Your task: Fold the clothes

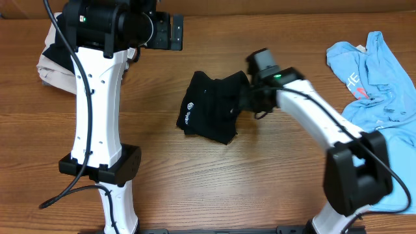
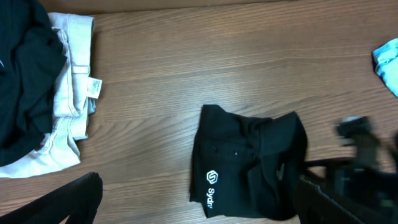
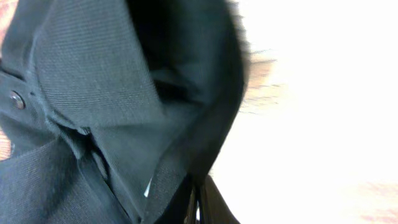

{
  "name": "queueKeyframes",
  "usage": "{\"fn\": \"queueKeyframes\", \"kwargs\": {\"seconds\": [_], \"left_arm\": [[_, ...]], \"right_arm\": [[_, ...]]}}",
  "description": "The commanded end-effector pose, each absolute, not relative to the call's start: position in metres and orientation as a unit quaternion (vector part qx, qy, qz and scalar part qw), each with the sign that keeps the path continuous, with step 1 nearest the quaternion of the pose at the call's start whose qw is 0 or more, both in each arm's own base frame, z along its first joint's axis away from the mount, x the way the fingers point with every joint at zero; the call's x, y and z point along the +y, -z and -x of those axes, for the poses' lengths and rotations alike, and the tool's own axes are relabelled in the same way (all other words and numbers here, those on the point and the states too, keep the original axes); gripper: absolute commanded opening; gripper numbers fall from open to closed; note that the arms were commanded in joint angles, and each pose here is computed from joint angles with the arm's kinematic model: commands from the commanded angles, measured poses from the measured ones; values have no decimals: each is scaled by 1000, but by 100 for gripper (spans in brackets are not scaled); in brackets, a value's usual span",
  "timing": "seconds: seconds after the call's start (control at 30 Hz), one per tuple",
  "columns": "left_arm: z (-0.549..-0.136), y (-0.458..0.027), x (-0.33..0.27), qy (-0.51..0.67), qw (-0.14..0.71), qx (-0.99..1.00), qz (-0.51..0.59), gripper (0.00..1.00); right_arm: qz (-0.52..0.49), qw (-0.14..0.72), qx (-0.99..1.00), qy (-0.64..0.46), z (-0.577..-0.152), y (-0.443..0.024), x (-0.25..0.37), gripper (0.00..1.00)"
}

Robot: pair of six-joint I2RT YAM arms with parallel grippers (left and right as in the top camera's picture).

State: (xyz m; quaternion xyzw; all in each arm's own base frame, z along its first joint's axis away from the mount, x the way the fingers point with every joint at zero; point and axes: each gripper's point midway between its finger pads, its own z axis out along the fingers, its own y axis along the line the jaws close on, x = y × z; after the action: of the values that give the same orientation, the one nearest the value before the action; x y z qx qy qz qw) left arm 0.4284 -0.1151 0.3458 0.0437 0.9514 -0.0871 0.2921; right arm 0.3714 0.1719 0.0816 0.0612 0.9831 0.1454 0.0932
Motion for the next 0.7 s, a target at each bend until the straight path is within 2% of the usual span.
{"fn": "queueKeyframes", "kwargs": {"seconds": [0.0,0.33,0.37,0.4,0.43,0.57,0.67], "left_arm": [[-430,-341,-111,80,286,954,-33,100],[-432,-317,-111,73,250,965,-33,100],[-432,-315,-111,72,247,966,-32,100],[-433,-311,-111,71,242,967,-32,100],[-433,-310,-111,71,241,967,-32,100],[-435,-309,-112,70,243,967,-40,100],[-434,-309,-114,74,240,967,-49,100]], "right_arm": [[-81,90,980,-159,-368,-102,156,4],[-72,30,991,-113,-330,-54,128,4],[-74,29,991,-106,-329,-50,125,7],[-79,30,992,-94,-328,-46,118,21],[-82,31,992,-93,-329,-46,116,31],[-102,39,988,-106,-341,-58,103,47],[-92,52,980,-171,-360,-90,98,58]]}}
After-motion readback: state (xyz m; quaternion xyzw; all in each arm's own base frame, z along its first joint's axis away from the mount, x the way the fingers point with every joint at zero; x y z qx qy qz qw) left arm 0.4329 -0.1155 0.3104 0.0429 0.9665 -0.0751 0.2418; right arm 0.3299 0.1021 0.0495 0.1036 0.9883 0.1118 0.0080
